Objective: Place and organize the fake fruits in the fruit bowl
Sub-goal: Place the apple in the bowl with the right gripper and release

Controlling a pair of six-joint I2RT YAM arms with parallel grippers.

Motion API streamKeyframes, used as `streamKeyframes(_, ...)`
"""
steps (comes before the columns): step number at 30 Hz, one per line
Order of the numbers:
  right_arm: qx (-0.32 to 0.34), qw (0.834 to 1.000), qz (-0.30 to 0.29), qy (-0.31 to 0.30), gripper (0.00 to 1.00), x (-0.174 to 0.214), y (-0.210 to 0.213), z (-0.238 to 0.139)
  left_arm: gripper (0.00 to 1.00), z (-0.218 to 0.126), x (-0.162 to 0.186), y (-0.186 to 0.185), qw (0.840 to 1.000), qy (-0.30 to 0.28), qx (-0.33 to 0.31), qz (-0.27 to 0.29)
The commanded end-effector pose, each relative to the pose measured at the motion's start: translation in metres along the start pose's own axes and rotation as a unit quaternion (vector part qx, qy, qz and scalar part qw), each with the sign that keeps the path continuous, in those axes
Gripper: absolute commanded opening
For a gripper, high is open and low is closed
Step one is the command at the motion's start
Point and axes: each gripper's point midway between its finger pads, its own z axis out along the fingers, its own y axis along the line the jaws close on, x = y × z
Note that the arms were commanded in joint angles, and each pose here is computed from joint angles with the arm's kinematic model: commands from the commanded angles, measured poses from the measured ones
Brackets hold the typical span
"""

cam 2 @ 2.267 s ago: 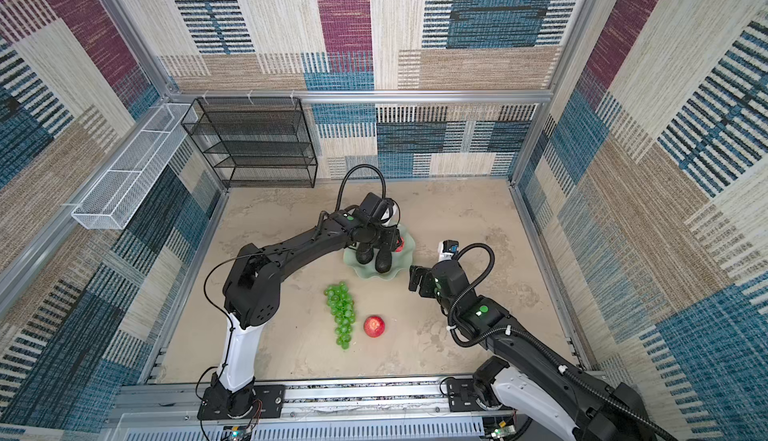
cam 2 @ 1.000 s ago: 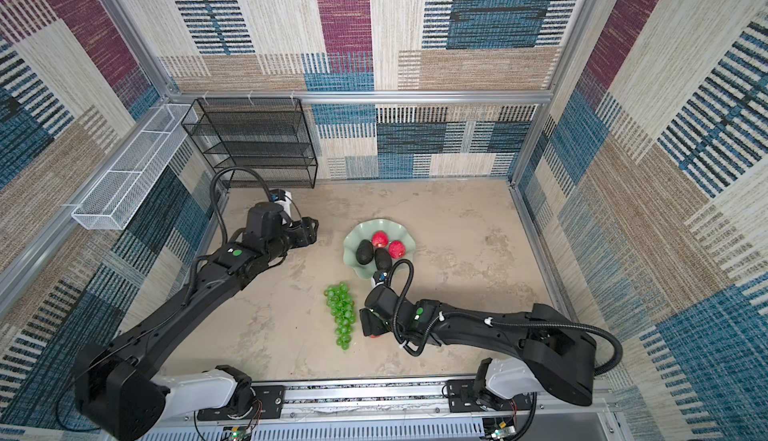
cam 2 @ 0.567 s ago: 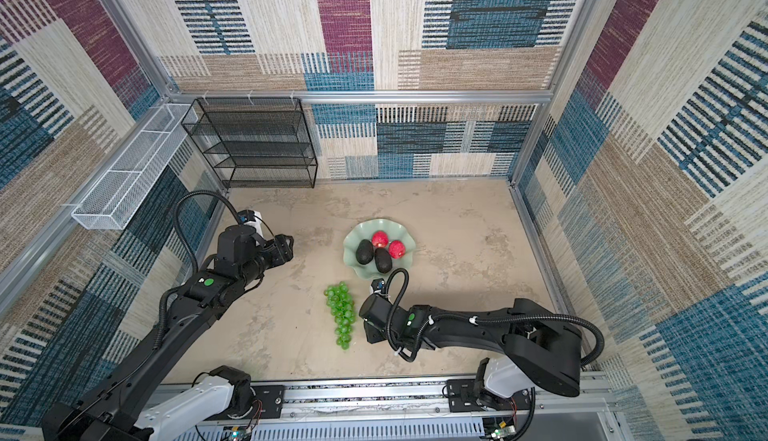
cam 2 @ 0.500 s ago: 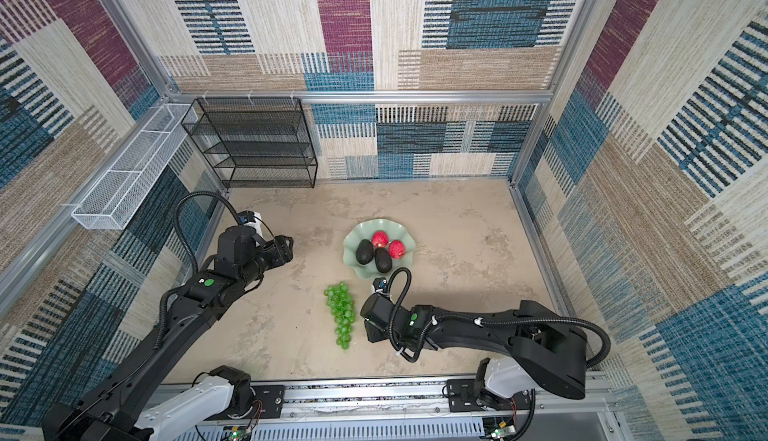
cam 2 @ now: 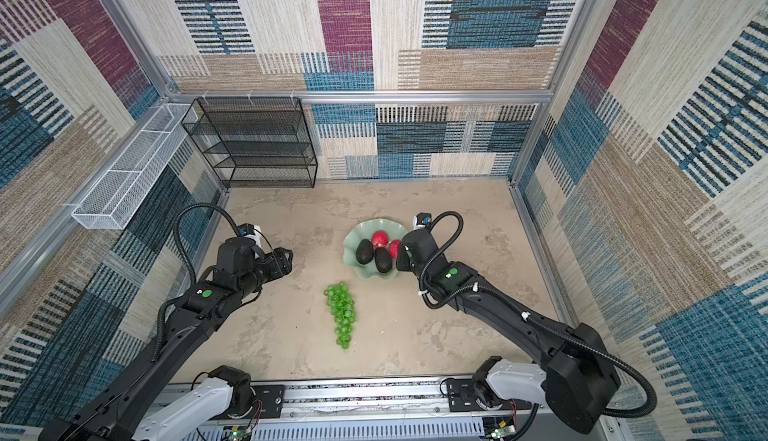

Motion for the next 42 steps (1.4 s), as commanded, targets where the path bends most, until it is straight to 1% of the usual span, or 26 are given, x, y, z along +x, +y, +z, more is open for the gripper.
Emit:
streamKeyframes(1, -0.024, 0.999, -0.043, -0.022, 0.51, -0.024, 0.01, 0.021, 0.73, -0.001, 0.012, 0.004, 1.0, 0.02, -0.001, -0.02)
streamKeyframes(8, -0.031, 0.997, -0.064, 0.003, 0.5, -0.025, 0.018, 0.087, 0.72, -0.006, 0.034, 0.009, 0.998, 0.046, 0.006, -0.037)
streamKeyframes(14, -0.025, 0.996, -0.08, 0.019, 0.5, -0.017, 0.02, 0.126, 0.72, -0.008, 0.049, 0.013, 0.996, 0.063, 0.014, -0.058)
streamKeyframes(19, -0.02, 0.996, -0.077, 0.026, 0.51, -0.013, 0.016, 0.141, 0.72, -0.007, 0.06, 0.011, 0.994, 0.08, 0.025, -0.072)
streamKeyframes(23, -0.012, 0.997, -0.075, 0.033, 0.53, -0.009, 0.011, 0.149, 0.72, 0.0, 0.077, 0.004, 0.988, 0.112, 0.048, -0.093)
streamKeyframes(26, -0.009, 0.997, -0.071, 0.038, 0.55, -0.005, 0.009, 0.152, 0.72, 0.004, 0.089, 0.001, 0.986, 0.128, 0.048, -0.091)
streamKeyframes(29, -0.011, 0.997, -0.071, 0.04, 0.58, -0.003, 0.009, 0.155, 0.72, 0.004, 0.094, -0.007, 0.986, 0.131, 0.057, -0.081)
streamKeyframes(33, -0.014, 0.997, -0.07, 0.034, 0.68, -0.012, 0.012, 0.15, 0.72, 0.006, 0.102, -0.02, 0.985, 0.143, 0.065, -0.066)
streamKeyframes(36, -0.021, 0.997, -0.067, 0.011, 0.77, -0.032, 0.017, 0.133, 0.72, 0.01, 0.113, -0.032, 0.984, 0.157, 0.069, -0.047)
streamKeyframes(39, -0.029, 0.997, -0.066, -0.016, 0.85, -0.055, 0.022, 0.108, 0.73, 0.016, 0.126, -0.047, 0.981, 0.172, 0.078, -0.033)
streamKeyframes(42, -0.05, 0.996, -0.06, -0.043, 0.95, -0.069, 0.024, 0.077, 0.73, 0.021, 0.137, -0.059, 0.979, 0.186, 0.083, -0.022)
